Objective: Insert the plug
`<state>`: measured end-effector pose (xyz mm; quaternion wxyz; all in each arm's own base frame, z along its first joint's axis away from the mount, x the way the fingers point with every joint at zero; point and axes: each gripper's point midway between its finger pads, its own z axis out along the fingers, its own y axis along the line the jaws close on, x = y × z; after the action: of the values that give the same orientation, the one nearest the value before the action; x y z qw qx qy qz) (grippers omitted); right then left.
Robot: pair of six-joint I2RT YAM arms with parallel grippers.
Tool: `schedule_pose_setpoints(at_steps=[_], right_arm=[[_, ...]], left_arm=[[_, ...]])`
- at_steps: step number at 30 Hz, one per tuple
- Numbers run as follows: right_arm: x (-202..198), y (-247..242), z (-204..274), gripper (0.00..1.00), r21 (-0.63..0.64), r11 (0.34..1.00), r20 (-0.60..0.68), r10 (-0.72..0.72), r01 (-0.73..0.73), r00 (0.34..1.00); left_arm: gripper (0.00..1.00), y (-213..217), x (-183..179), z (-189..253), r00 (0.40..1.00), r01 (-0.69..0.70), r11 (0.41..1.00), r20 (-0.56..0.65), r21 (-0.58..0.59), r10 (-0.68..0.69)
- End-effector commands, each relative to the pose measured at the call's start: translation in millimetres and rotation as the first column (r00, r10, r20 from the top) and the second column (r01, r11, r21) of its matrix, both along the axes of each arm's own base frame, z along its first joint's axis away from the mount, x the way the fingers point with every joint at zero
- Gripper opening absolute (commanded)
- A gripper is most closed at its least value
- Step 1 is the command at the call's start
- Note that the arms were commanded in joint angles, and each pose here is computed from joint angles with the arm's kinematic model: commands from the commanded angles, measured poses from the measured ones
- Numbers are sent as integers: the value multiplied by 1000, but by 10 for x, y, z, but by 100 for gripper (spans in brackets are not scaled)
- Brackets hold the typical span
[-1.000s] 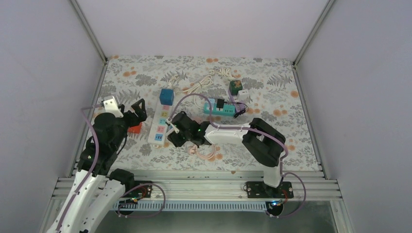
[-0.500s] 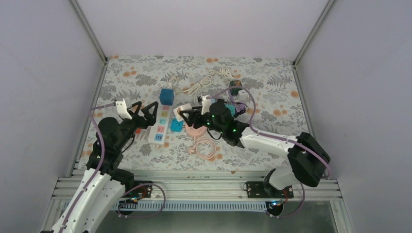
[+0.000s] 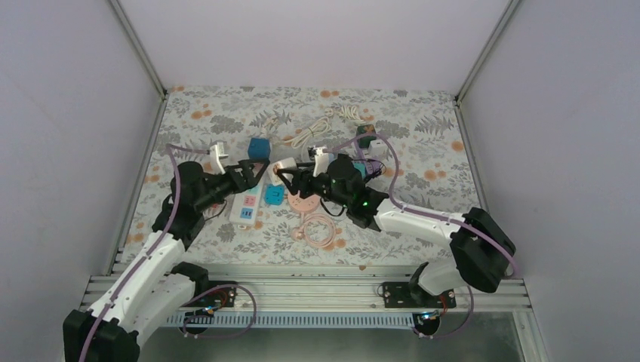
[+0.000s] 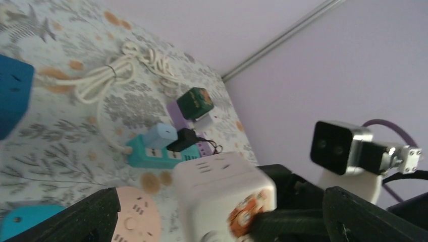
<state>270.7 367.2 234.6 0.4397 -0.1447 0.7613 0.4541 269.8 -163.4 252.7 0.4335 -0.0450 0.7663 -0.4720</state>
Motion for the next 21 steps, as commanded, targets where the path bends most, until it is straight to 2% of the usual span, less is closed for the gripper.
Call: schedule_pose_setpoints(at_steps=[1, 3, 9, 14, 21], right_arm=[[-6, 126, 183, 56, -13, 1000, 124, 13, -11, 992], [-18, 186, 163, 56, -43, 999, 160, 33, -27, 987], [45, 274, 147, 55, -104, 995, 229, 37, -14, 973], [80, 308, 121, 55, -118, 993, 238, 35, -7, 971], [-7, 329, 77, 59, -140, 989, 251, 88, -53, 964]], left_arm=[[100, -164, -19, -29, 988, 57, 988, -137, -143, -77], [100, -241, -24, -142, 974, 81, 984, -197, -160, -112], [97, -390, -26, -304, 958, 111, 986, -251, -123, -140], [78, -406, 19, -408, 943, 96, 991, -310, -89, -119], [53, -356, 113, -458, 955, 75, 997, -288, -12, -75]])
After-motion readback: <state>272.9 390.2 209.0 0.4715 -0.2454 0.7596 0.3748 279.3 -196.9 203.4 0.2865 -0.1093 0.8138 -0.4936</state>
